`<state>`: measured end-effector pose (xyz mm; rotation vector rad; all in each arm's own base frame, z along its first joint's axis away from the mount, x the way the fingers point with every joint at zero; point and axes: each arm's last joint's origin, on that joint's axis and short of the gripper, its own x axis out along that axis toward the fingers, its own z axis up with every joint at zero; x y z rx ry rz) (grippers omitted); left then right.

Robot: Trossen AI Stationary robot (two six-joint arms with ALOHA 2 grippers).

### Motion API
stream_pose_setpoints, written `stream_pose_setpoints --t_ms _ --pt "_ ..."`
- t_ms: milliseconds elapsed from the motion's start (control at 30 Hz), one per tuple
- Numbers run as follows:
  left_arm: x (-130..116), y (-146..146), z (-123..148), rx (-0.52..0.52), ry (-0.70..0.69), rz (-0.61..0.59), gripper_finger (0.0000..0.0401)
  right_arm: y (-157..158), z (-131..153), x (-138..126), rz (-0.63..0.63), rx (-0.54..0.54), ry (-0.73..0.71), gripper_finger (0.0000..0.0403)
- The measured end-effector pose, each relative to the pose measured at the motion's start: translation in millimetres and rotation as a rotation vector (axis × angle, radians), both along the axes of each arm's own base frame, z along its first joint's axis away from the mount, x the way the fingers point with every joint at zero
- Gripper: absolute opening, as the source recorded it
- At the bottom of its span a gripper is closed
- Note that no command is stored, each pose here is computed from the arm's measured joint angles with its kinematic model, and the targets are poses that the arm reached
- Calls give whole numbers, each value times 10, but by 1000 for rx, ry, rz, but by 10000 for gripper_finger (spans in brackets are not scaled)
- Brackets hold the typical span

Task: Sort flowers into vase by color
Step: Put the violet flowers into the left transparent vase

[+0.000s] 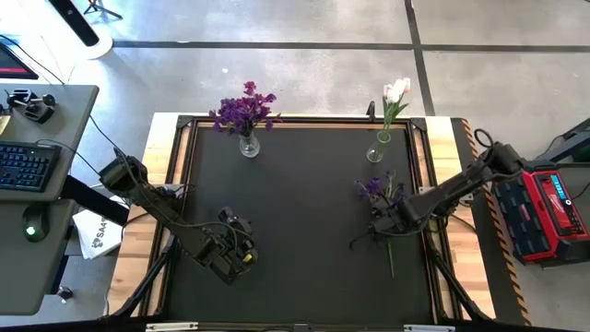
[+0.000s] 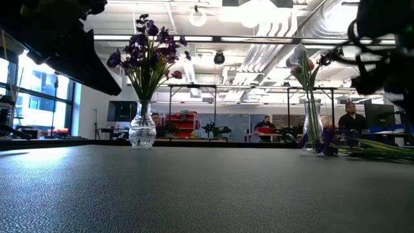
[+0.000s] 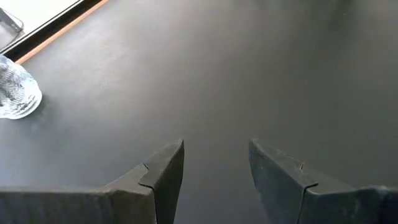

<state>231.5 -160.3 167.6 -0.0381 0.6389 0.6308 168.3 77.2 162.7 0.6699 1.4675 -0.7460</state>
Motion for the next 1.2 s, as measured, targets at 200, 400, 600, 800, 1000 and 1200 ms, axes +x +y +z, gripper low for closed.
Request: stream_pose_setpoints --t_ms 200,400,600,800,1000,1200 --pt "20 -1 5 2 -8 -6 170 -25 -224 -69 -54 39 -31 191" --pt "34 4 7 -4 -16 -2 170 -12 -236 -36 -44 48 -75 83" --pt "37 -12 -15 -71 61 -48 170 22 -239 63 46 55 -194 13" --pt "78 -48 -4 -52 84 -131 170 142 -67 463 254 -26 -690 3" --pt "124 -149 23 -47 109 -288 170 241 293 737 517 -224 -1145 2" --pt "129 -322 125 120 -16 -368 170 327 540 827 735 -419 -1408 1"
